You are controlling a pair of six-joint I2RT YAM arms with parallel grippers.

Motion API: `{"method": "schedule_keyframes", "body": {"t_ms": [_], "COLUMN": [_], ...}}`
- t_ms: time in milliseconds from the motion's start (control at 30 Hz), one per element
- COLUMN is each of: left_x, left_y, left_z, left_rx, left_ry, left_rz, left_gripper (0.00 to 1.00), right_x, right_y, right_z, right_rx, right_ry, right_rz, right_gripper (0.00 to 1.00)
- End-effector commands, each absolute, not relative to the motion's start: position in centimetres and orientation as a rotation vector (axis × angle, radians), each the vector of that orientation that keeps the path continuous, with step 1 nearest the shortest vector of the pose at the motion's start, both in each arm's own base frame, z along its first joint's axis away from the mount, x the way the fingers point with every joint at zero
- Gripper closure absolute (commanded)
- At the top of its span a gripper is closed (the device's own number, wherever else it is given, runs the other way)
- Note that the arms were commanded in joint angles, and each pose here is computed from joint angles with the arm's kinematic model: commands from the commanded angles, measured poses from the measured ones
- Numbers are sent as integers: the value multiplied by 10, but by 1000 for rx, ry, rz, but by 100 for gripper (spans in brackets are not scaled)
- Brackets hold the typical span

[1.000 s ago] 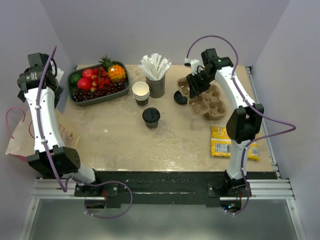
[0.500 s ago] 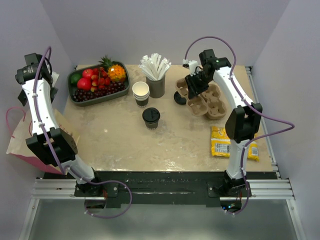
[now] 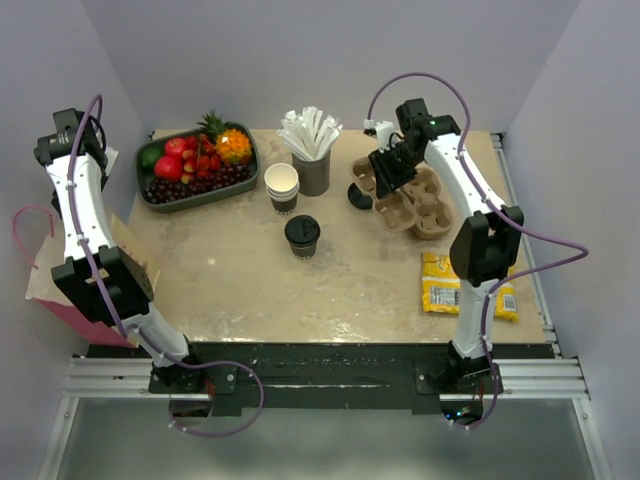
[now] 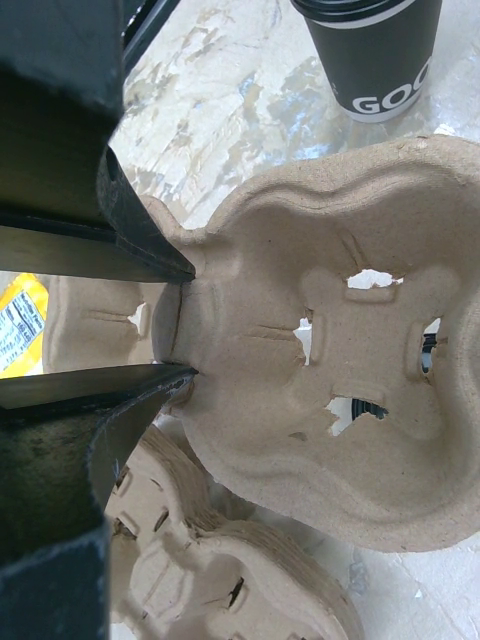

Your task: Pack the takeout coffee

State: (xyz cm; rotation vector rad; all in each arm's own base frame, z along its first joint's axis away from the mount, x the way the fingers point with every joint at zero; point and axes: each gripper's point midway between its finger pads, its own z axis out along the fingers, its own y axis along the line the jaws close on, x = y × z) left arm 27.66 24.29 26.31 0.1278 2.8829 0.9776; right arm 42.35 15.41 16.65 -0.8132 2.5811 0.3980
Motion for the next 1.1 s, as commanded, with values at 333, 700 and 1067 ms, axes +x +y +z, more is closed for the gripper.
{"method": "schedule_keyframes", "body": {"t_ms": [333,700,1067], "left_x": [306,334,381], "left_y": [146,5,-85], "left_z": [271,264,290], "left_rx": [356,514,706], "left_ry": [2698,2527,2333], "left_rz": [608,-145,-456], "left_gripper": [100,100,100], "right_x": [433,440,448], "right_y": [155,145,137], "right_z": [179,183,177], "right_rx": [-819,-815,-824], "right_ry": [2528,2518,2523], "right_rz": [325,230,155], "right_gripper": [100,100,100]}}
